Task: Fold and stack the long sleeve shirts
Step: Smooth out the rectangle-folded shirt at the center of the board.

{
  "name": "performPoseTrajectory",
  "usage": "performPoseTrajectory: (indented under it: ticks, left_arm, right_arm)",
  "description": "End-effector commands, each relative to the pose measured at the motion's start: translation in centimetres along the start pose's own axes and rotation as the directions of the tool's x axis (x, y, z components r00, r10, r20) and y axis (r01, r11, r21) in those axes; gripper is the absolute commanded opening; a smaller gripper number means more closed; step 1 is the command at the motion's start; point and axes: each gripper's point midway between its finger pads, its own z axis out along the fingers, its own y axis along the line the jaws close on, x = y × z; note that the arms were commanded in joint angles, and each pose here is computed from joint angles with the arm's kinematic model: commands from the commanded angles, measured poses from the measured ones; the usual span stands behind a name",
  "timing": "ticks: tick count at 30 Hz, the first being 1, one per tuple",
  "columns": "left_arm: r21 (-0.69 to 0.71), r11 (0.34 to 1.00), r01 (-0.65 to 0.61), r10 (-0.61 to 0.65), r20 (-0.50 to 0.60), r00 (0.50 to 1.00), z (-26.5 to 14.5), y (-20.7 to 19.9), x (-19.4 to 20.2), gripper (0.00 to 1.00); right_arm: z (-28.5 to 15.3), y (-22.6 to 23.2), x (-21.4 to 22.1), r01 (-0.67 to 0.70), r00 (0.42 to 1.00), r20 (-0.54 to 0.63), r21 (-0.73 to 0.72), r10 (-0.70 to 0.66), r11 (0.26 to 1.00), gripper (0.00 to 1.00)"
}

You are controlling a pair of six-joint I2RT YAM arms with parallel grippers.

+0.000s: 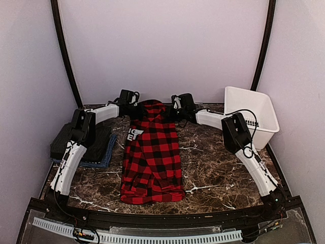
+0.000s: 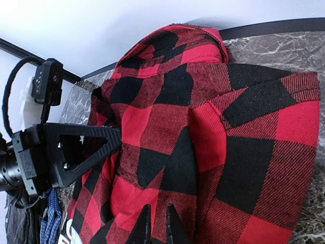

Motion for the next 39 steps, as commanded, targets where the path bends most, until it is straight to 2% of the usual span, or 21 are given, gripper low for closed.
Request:
performPoseTrajectory:
  ticks: [1,6,12,16,17,18,19,20,21,22,23,24,25,26,27,28,30,32,33,36,39]
  left_arm:
    - [0.0,1.0,-0.008,0.008,0.008,1.0,-0.5,0.0,-1.0,0.16]
    - [0.066,0.995,-0.069,0.063,0.091,0.994,-3.4,-4.1,-4.8,0.25]
    - [0.128,0.98,-0.15,0.124,0.193,0.973,-9.3,-9.9,-9.2,0.35]
    - [0.132,0.976,-0.172,0.149,0.166,0.975,-11.9,-12.0,-8.2,0.35]
    - [0.115,0.98,-0.162,0.148,0.126,0.981,-11.4,-11.1,-6.6,0.35]
    - [0.132,0.975,-0.18,0.161,0.145,0.976,-13.0,-12.7,-6.8,0.35]
    - [0.115,0.98,-0.162,0.151,0.097,0.984,-12.4,-11.4,-4.7,0.35]
    - [0.135,0.975,-0.176,0.16,0.121,0.98,-14.0,-12.9,-4.8,0.35]
    - [0.113,0.981,-0.155,0.148,0.074,0.986,-13.5,-11.4,-2.7,0.35]
    - [0.129,0.978,-0.164,0.152,0.098,0.983,-15.1,-12.7,-2.8,0.35]
    - [0.109,0.984,-0.144,0.139,0.051,0.989,-14.7,-11.4,-0.4,0.35]
    - [0.128,0.981,-0.143,0.134,0.077,0.988,-16.2,-12.4,-0.7,0.34]
    - [0.112,0.986,-0.122,0.12,0.029,0.992,-15.9,-11.1,1.8,0.34]
    - [0.131,0.983,-0.124,0.118,0.051,0.992,-17.4,-12.1,1.6,0.34]
    - [0.103,0.989,-0.106,0.106,0.007,0.994,-17.1,-10.8,4.1,0.34]
    - [0.114,0.988,-0.102,0.099,0.026,0.995,-18.5,-11.5,4.1,0.34]
    - [0.092,0.993,-0.076,0.077,-0.006,0.997,-19.6,-10.7,7.0,0.34]
    - [0.049,0.998,-0.042,0.045,-0.063,0.997,-20.4,-8.7,11.1,0.33]
    - [0.054,0.997,-0.048,0.051,-0.048,0.998,-21.5,-9.4,11.6,0.33]
    - [-0.004,1.0,0.009,-0.01,-0.096,0.995,-22.8,-7.1,16.1,0.29]
    - [-0.03,0.999,0.035,-0.038,-0.099,0.994,-24.9,-6.8,18.9,0.27]
  right_arm:
    - [-2.2,3.8,-2.8,0.062,0.998,0.012,-0.068,-0.061,0.996,0.11]
    - [-4.2,6.2,-3.5,0.104,0.995,-0.004,-0.079,-0.104,0.992,0.16]
    - [-6.7,8.4,-2.9,0.15,0.988,-0.037,-0.051,-0.152,0.987,0.18]
    - [-9.0,10.0,-1.4,0.18,0.982,-0.06,-0.026,-0.182,0.983,0.21]
    - [-9.4,10.0,-0.1,0.18,0.98,-0.083,-0.018,-0.181,0.983,0.22]
    - [-9.9,10.3,0.6,0.186,0.978,-0.09,-0.017,-0.187,0.982,0.22]
    - [-10.4,10.9,1.6,0.192,0.976,-0.1,-0.022,-0.194,0.981,0.23]
    - [-11.0,11.4,2.4,0.198,0.974,-0.107,-0.026,-0.2,0.98,0.23]
    - [-11.5,11.6,3.1,0.2,0.973,-0.112,-0.024,-0.201,0.979,0.23]
    - [-12.1,11.9,3.9,0.2,0.972,-0.118,-0.025,-0.202,0.979,0.23]
    - [-12.7,12.1,4.8,0.2,0.971,-0.126,-0.028,-0.202,0.979,0.23]
    - [-13.3,12.3,5.7,0.199,0.97,-0.134,-0.028,-0.201,0.98,0.23]
    - [-13.9,12.6,6.6,0.197,0.97,-0.141,-0.029,-0.199,0.98,0.23]
    - [-14.5,12.7,7.5,0.194,0.969,-0.149,-0.03,-0.197,0.98,0.23]
    - [-15.1,13.0,8.6,0.189,0.968,-0.16,-0.032,-0.192,0.981,0.23]
    - [-15.7,13.1,9.7,0.186,0.967,-0.171,-0.03,-0.189,0.982,0.23]
    - [-17.0,13.2,11.9,0.181,0.964,-0.193,-0.029,-0.183,0.983,0.23]
    - [-18.5,13.7,13.8,0.176,0.962,-0.207,-0.033,-0.179,0.984,0.23]
    - [-19.1,13.9,14.8,0.173,0.96,-0.217,-0.032,-0.176,0.984,0.24]
    - [-21.0,14.0,17.8,0.159,0.956,-0.245,-0.025,-0.16,0.987,0.24]
    - [-22.5,13.9,21.0,0.139,0.949,-0.284,-0.019,-0.139,0.99,0.24]
